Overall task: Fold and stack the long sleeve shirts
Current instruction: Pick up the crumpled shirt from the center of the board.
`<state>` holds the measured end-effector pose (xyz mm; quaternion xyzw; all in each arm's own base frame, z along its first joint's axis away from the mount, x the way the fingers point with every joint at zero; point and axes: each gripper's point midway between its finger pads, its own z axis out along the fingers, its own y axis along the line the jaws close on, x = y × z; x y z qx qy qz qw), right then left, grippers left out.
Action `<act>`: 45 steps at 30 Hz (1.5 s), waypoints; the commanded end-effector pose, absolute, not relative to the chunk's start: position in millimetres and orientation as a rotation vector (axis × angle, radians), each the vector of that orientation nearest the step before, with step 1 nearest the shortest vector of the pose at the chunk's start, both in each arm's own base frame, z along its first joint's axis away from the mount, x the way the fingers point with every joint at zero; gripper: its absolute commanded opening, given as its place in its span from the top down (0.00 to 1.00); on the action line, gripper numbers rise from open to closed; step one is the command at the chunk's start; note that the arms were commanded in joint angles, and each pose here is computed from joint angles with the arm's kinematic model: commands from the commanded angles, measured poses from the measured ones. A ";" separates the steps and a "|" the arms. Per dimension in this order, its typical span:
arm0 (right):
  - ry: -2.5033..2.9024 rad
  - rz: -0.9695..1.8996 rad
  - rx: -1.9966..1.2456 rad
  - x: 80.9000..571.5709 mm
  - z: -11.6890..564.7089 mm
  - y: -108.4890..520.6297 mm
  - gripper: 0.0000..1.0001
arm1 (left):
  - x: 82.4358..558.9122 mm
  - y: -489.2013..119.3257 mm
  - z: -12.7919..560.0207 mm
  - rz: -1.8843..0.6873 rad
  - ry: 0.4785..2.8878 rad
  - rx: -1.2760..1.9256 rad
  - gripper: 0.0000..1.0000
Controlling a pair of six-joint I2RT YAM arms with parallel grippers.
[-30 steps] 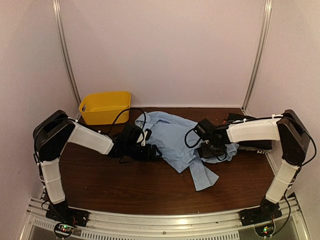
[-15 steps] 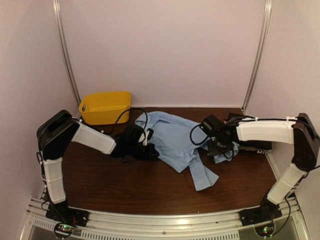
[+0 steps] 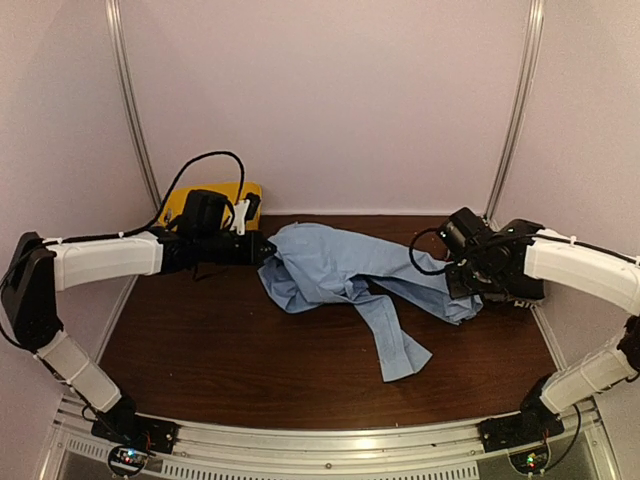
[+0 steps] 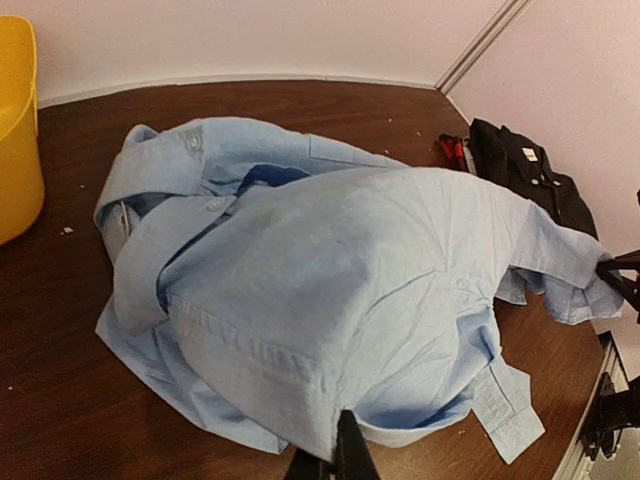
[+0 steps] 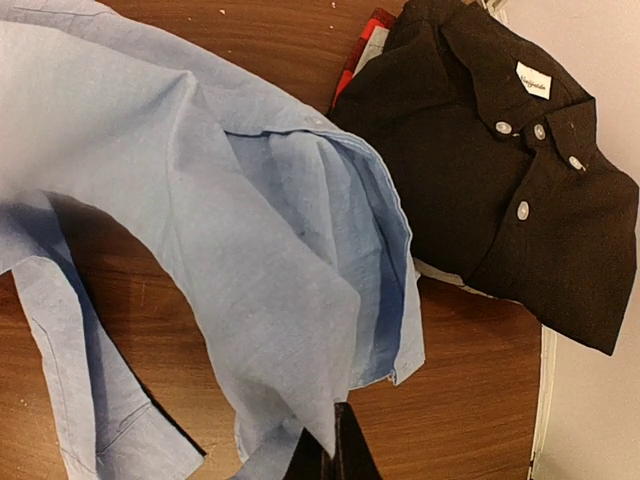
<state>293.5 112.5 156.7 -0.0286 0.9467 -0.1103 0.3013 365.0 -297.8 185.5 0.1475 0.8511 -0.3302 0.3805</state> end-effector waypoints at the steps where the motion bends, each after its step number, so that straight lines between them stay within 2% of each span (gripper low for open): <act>1: 2.523 -0.212 -0.171 282.3 163.5 116.7 1.00 | 352.2 -269.0 190.2 -0.703 2.228 0.479 1.00; 7: 2.481 -0.045 -0.258 275.7 182.2 132.7 1.00 | 347.6 -231.8 240.3 -0.647 2.137 0.446 1.00; 13: 2.425 0.173 -0.381 270.8 194.2 162.2 1.00 | 341.2 -228.6 293.6 -0.653 2.030 0.498 1.00; 22: 2.551 0.016 -0.353 281.8 144.3 154.1 0.99 | 356.2 -219.4 256.7 -0.558 2.132 0.432 1.00; 31: 2.692 -0.143 -0.247 317.8 78.7 128.6 0.96 | 386.6 -228.1 208.4 -0.562 2.219 0.413 1.00; 34: 2.707 -0.216 -0.206 327.7 71.7 116.3 0.88 | 395.0 -238.1 195.1 -0.598 2.240 0.420 1.00; 42: 2.645 -0.237 -0.215 324.3 96.2 115.2 0.49 | 407.2 -250.5 177.3 -0.638 2.265 0.426 1.00; 45: 2.617 -0.209 -0.260 313.8 107.2 126.9 0.43 | 408.8 -252.7 174.8 -0.648 2.267 0.426 1.00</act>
